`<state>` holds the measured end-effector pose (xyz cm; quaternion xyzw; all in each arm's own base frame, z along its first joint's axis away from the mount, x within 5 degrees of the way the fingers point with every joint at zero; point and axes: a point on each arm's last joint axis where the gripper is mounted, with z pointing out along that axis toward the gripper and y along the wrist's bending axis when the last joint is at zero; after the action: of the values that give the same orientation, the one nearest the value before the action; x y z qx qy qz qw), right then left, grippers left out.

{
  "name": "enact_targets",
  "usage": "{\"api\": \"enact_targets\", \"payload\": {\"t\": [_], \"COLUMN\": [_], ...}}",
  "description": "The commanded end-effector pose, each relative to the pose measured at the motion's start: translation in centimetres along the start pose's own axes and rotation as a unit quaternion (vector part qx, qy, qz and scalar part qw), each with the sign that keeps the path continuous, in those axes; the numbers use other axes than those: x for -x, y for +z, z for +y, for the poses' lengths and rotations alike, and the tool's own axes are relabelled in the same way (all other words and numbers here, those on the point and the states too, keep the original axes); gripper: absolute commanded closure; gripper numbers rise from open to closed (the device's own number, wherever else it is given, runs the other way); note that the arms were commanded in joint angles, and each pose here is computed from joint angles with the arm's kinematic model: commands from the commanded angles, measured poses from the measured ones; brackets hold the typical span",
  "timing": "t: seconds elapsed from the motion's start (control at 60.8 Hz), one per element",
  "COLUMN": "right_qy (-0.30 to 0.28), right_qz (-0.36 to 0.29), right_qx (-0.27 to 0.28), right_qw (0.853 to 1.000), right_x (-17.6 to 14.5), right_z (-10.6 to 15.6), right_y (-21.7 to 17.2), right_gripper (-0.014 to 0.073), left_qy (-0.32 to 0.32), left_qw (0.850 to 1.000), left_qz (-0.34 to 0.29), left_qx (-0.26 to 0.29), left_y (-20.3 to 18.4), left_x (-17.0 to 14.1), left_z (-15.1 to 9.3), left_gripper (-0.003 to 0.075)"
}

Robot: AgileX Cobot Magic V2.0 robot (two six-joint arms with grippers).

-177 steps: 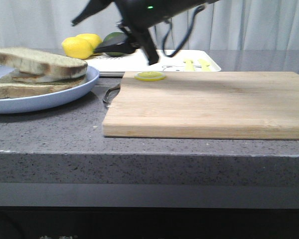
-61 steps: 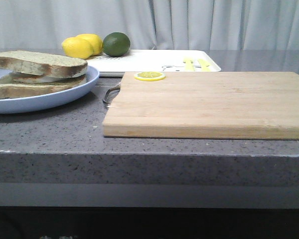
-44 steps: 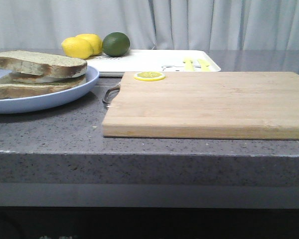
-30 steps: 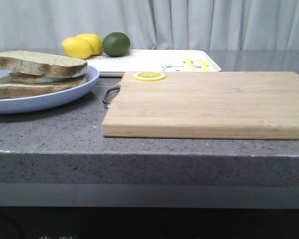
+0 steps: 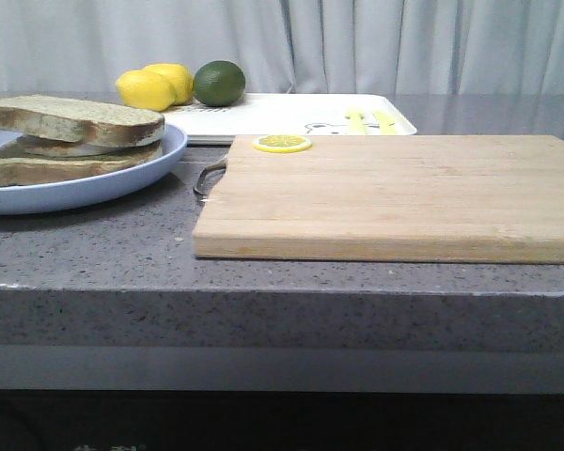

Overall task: Place bread and move sandwich to tray
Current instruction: 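Grasp the blue plate rim with the left gripper and lift it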

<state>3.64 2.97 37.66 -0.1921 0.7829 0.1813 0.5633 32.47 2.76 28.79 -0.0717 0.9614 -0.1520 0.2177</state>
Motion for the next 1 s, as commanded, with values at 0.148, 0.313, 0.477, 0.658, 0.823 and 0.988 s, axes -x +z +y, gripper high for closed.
{"api": "enact_targets", "payload": {"t": [0.148,0.313,0.477,0.658,0.823,0.988], "right_qy": [0.0,0.0,0.0,0.0,0.0,0.0], "right_qz": [-0.036,-0.036,-0.036,-0.036,-0.036,-0.036], "right_qx": [-0.008,-0.008,-0.008,-0.008,-0.008,-0.008], "right_qw": [0.999,0.999,0.999,0.999,0.999,0.999], "right_x": [1.2,1.2,1.2,1.2,1.2,1.2], "right_z": [-0.1,-0.1,-0.1,-0.1,-0.1,-0.1], "right_y": [0.0,0.0,0.0,0.0,0.0,0.0], "right_gripper": [0.0235,0.0235,0.0235,0.0235,0.0235,0.0235], "left_qy": [-0.01,-0.021,-0.023,-0.023,-0.017,-0.001], "left_qw": [0.998,0.998,0.998,0.998,0.998,0.998], "left_qz": [-0.036,-0.023,-0.017,-0.012,-0.011,-0.013], "left_qx": [-0.044,-0.052,-0.054,-0.055,-0.056,-0.066], "left_y": [0.1,1.2,1.5,1.5,1.5,0.4], "left_x": [1.4,1.5,1.4,1.4,1.3,1.8], "left_z": [-0.7,-0.5,-0.5,-0.4,-0.5,-1.1], "left_gripper": [0.0386,0.0387,0.0435,0.0637,0.0741,0.0741]}}
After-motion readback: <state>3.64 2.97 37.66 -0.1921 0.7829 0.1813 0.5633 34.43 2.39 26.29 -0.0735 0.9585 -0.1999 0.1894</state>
